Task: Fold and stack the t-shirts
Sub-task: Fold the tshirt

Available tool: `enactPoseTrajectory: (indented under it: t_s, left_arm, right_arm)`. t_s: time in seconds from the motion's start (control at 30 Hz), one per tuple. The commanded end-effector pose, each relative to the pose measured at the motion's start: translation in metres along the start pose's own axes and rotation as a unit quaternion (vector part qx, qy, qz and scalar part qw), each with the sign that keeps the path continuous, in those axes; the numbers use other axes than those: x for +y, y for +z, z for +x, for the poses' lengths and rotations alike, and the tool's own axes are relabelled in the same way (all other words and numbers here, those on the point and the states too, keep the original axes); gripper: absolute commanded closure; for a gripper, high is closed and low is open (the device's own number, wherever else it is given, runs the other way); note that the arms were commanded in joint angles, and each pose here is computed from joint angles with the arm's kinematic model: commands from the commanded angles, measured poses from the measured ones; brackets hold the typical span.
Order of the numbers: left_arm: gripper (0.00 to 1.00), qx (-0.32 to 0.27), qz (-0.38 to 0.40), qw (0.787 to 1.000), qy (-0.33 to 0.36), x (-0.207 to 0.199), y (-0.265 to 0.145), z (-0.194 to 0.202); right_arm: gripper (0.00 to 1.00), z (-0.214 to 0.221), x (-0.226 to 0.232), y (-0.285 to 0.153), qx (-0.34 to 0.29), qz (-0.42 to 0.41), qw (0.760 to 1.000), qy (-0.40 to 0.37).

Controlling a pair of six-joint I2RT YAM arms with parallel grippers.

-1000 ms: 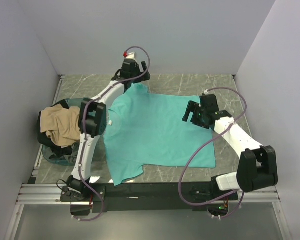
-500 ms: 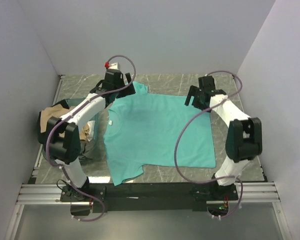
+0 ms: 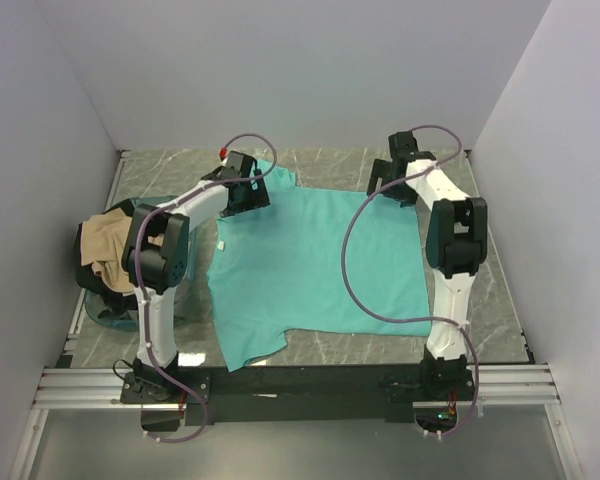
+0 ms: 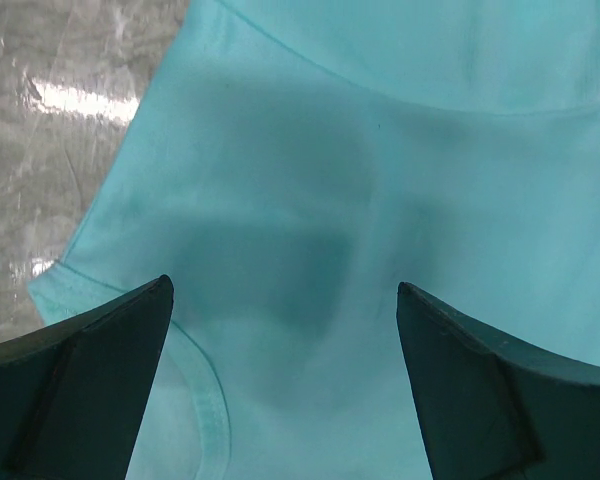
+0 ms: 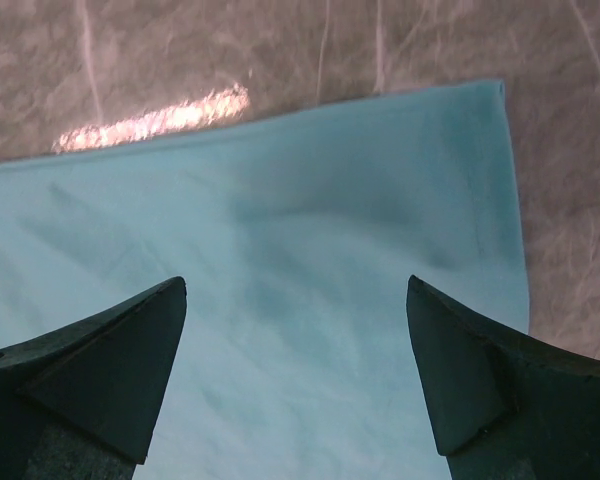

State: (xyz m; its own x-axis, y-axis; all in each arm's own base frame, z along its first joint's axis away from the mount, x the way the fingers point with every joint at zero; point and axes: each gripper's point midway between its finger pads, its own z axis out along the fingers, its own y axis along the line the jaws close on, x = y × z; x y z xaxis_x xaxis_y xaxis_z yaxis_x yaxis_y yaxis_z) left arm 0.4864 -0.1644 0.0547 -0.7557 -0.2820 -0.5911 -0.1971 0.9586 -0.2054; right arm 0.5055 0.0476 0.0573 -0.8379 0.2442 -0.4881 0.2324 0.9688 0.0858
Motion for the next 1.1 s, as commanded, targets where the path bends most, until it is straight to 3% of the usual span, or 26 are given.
enactPoseTrajectory:
  t_s: [0.0,0.33,0.8,1.07]
  left_arm:
    - [0.01,-0.023,-0.002,1.000,-0.017,-0.003,0.002,-0.025]
    - [0.01,-0.011,-0.006,1.000,-0.017,0.001,0.025,-0.031]
    - [0.00,0.020,0.000,1.000,-0.019,0.002,0.059,-0.028]
    - [0.01,0.019,0.011,0.999,-0.027,-0.004,0.072,-0.040]
  right_arm:
    - [0.04,-0.008,-0.023,0.007,0.025,0.034,0.999,-0.013]
    - [0.04,0.002,-0.034,0.040,0.089,-0.004,0.996,-0.009]
    - [0.04,-0.008,-0.058,0.075,0.101,-0.012,0.995,-0.005]
    - [0.02,-0.051,-0.059,0.070,0.030,-0.023,0.999,-0.003]
